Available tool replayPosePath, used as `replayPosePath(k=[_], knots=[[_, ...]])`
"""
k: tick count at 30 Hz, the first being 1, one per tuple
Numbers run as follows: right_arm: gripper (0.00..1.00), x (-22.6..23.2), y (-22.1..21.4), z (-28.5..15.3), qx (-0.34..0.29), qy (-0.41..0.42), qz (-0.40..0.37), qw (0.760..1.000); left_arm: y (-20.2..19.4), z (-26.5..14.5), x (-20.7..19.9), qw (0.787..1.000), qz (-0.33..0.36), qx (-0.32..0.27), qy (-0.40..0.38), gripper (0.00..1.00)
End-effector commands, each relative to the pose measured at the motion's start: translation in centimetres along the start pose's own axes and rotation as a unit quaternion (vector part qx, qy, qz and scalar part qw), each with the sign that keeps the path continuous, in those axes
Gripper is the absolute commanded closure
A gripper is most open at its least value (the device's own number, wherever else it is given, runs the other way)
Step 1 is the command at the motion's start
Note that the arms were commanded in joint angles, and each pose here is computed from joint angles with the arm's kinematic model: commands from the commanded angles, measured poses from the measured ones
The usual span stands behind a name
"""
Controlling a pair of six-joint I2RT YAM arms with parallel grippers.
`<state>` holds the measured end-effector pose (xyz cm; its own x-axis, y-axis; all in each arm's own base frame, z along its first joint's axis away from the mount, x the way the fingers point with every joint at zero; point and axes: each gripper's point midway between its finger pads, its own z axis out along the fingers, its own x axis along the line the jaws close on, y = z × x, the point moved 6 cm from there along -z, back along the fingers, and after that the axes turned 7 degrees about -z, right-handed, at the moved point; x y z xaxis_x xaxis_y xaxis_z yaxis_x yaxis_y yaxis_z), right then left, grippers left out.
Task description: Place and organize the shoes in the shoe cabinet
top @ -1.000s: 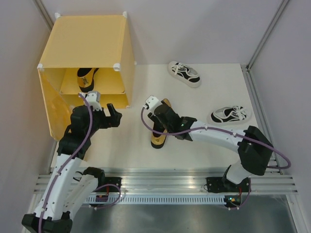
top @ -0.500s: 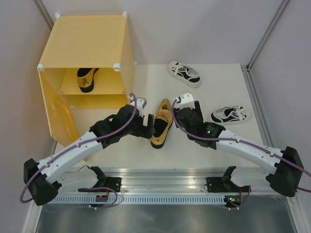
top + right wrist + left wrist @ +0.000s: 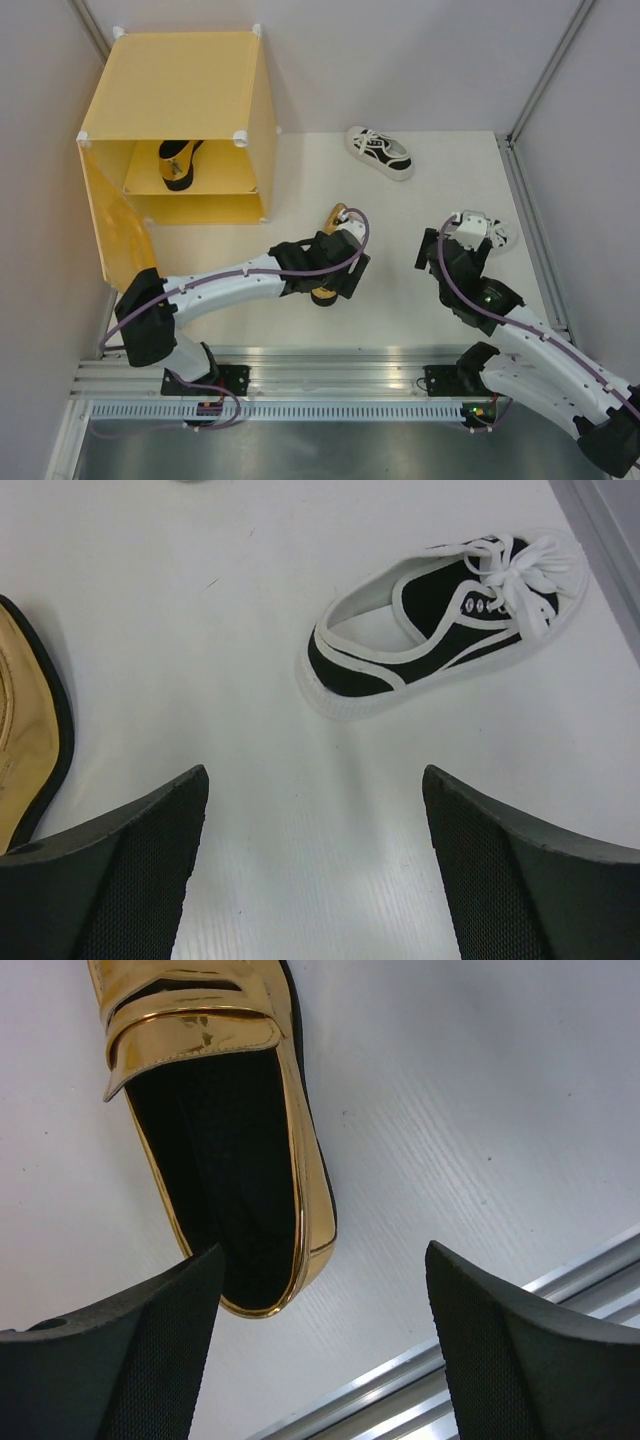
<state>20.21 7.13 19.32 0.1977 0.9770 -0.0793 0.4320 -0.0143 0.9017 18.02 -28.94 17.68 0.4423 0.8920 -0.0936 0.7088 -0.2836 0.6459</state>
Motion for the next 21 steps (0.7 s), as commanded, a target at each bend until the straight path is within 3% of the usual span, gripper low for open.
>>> replayPosePath(k=[1,9,17,21], knots=[[0.09,0.4,-0.8,-0.3,0.009,0.027,0.032,0.999,1.3,0.8,-0.4,0.999,0.035,-0.012,0.013,0.18],[0.09,0.6,-1.1,-0.3,0.018,0.035,0.022,0.999,0.3,3.1,-1.0,0.998,0.047,0.024,0.019,0.34],[0.09,0.7,-1.4,-0.1,0.020,0.036,0.018,0.999,-0.8,4.4,-0.9,0.996,0.050,0.066,0.043,0.41],[0.09,0.7,-1.4,-0.2,0.021,0.038,0.019,0.999,-0.9,4.2,-0.7,0.995,0.049,0.068,0.049,0.50]])
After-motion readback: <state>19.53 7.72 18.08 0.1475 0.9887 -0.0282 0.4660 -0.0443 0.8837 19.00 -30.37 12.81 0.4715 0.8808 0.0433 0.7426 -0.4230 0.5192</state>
